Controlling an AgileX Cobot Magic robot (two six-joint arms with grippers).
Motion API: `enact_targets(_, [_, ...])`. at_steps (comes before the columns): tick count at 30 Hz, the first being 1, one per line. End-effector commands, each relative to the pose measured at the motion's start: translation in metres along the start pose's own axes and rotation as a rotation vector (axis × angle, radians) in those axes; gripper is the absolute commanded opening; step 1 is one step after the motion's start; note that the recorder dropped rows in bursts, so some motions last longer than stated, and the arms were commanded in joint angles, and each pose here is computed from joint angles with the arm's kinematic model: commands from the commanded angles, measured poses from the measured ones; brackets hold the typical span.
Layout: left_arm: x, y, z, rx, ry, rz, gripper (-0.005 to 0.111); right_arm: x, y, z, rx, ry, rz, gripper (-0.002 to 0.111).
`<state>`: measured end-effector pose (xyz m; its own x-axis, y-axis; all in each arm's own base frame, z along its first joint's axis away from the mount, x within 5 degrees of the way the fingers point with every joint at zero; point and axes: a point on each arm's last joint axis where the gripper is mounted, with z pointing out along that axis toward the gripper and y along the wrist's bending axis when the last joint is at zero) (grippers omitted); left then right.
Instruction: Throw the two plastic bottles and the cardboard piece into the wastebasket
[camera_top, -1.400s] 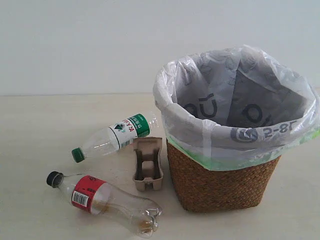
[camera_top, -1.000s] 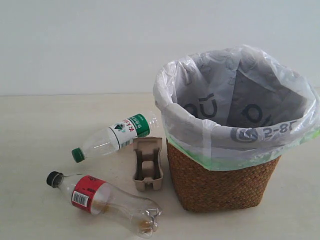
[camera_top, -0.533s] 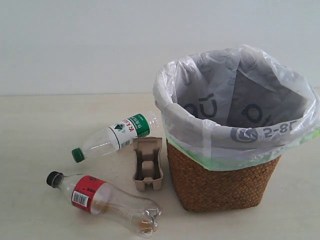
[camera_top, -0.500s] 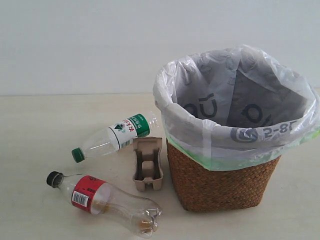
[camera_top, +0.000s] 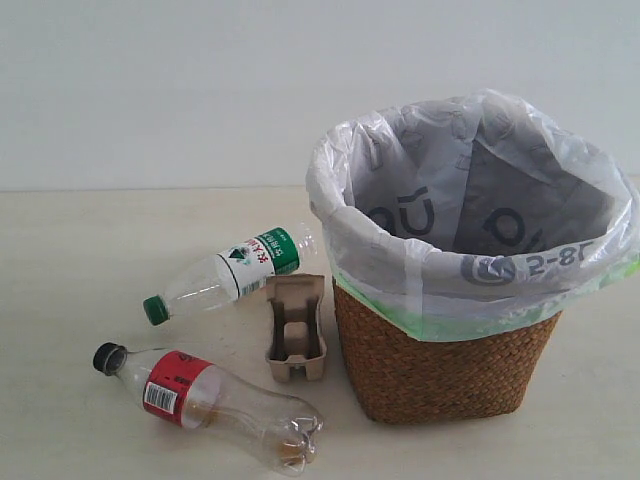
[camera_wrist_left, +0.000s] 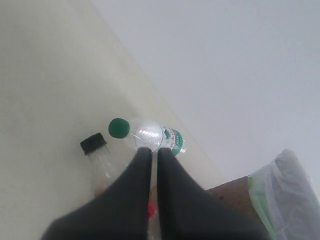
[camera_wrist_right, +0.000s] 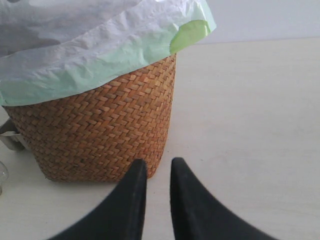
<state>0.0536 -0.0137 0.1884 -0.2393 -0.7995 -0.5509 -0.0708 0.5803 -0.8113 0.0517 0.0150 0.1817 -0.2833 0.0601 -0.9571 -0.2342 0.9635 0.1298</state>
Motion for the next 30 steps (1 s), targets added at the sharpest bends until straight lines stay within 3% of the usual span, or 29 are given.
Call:
enact_targets(1, [-0.003,-0.002,0.0,0.03,-0.036,-0.042,0.004,-0.001,0.0,0.0,-0.003,-0.017,-0.001,0.013])
enact_targets(8, [-0.008,-0.006,0.0,0.075,-0.09,-0.098,0.004,-0.001,0.0,0.0,-0.003,-0.017,-0.001,0.013])
enact_targets(11, [-0.013,-0.01,-0.001,0.135,-0.131,-0.243,0.004,-0.001,0.0,0.0,-0.003,-0.017,-0.001,0.013])
enact_targets(14, [-0.017,-0.018,-0.005,0.142,-0.145,-0.043,0.004,-0.001,0.0,0.0,-0.003,-0.017,-0.001,0.013])
enact_targets(18, [-0.018,-0.033,-0.011,0.163,-0.082,0.115,0.004,-0.001,0.0,0.0,-0.003,-0.017,-0.001,0.013])
enact_targets(22, [-0.026,-0.046,-0.018,0.197,-0.127,0.241,0.004,-0.001,0.0,0.0,-0.003,-0.017,-0.001,0.013])
enact_targets(24, [-0.029,-0.061,-0.023,0.206,-0.083,0.471,0.004,-0.001,0.0,0.0,-0.003,-0.017,-0.001,0.013])
enact_targets(25, [-0.032,-0.071,-0.02,0.191,-0.016,0.657,0.004,-0.001,0.0,0.0,-0.003,-0.017,-0.001,0.013])
enact_targets(26, [-0.035,-0.079,-0.014,0.18,0.061,0.756,0.004,-0.001,0.0,0.0,-0.003,-0.017,-0.001,0.013])
enact_targets(28, [-0.043,-0.097,0.0,0.172,0.222,0.803,0.004,-0.001,0.0,0.0,-0.003,-0.017,-0.001,0.013])
enact_targets(30, [-0.049,-0.107,0.012,0.173,0.326,0.971,0.004,-0.001,0.0,0.0,-0.003,-0.017,-0.001,0.013])
